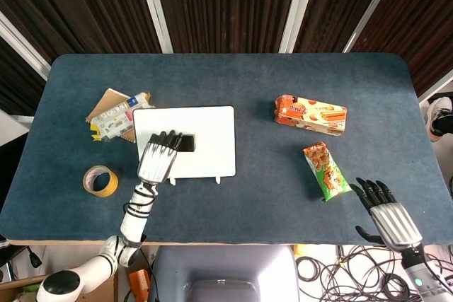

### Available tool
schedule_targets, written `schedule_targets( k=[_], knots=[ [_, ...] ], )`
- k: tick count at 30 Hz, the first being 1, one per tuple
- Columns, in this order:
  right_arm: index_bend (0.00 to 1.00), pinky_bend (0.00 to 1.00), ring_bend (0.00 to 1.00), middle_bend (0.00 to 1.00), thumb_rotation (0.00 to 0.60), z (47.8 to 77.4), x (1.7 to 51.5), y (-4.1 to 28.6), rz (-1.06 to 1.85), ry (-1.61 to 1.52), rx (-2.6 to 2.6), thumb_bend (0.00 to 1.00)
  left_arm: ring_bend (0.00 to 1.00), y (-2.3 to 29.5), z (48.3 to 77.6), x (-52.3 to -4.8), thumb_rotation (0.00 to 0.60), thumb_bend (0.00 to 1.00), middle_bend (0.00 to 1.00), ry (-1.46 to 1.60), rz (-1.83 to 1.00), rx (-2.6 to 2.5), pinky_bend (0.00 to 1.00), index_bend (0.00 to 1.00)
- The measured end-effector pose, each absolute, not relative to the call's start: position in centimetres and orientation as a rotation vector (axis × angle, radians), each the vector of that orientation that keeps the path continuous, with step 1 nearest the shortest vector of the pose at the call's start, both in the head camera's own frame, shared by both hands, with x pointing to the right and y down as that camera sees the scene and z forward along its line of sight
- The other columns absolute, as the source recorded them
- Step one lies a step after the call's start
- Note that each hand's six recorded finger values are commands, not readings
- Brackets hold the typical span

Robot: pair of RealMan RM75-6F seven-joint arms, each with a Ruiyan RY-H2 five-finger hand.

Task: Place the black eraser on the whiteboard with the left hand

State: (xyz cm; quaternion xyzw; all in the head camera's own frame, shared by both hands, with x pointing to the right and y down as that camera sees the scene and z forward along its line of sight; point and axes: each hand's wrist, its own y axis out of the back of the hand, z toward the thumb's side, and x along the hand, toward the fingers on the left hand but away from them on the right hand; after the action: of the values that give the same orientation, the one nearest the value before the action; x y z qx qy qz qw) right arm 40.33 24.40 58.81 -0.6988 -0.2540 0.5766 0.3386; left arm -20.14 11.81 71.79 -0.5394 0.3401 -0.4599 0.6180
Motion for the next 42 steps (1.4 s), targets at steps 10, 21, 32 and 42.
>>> schedule_targets(
  k=[10,21,32,42],
  knots=[
    [0.0,0.0,0.0,0.0,0.6,58.9,40.3,24.4,1.503,-0.658,-1.828,0.2,0.44,11.5,72.7,-20.9,0.6,0.33,0.46,0.736,-1.131,-1.226,0.52,0.29],
    [0.0,0.0,0.0,0.0,0.6,58.8,40.3,24.4,1.503,-0.658,-1.825,0.2,0.33,11.8,72.6,-20.9,0.6,0.25,0.31,0.736,-1.131,-1.231,0.47,0.15],
    [0.0,0.0,0.0,0.0,0.6,58.8,40.3,24.4,1.504,-0.658,-1.818,0.2,0.21,12.4,72.0,-20.9,0.6,0.23,0.22,0.731,-1.122,-1.225,0.41,0.1],
    [0.0,0.0,0.0,0.0,0.6,58.2,40.5,24.5,1.493,-0.681,-1.784,0.2,0.11,14.5,68.7,-23.3,0.6,0.23,0.17,0.793,-1.087,-1.238,0.26,0.02]
  ],
)
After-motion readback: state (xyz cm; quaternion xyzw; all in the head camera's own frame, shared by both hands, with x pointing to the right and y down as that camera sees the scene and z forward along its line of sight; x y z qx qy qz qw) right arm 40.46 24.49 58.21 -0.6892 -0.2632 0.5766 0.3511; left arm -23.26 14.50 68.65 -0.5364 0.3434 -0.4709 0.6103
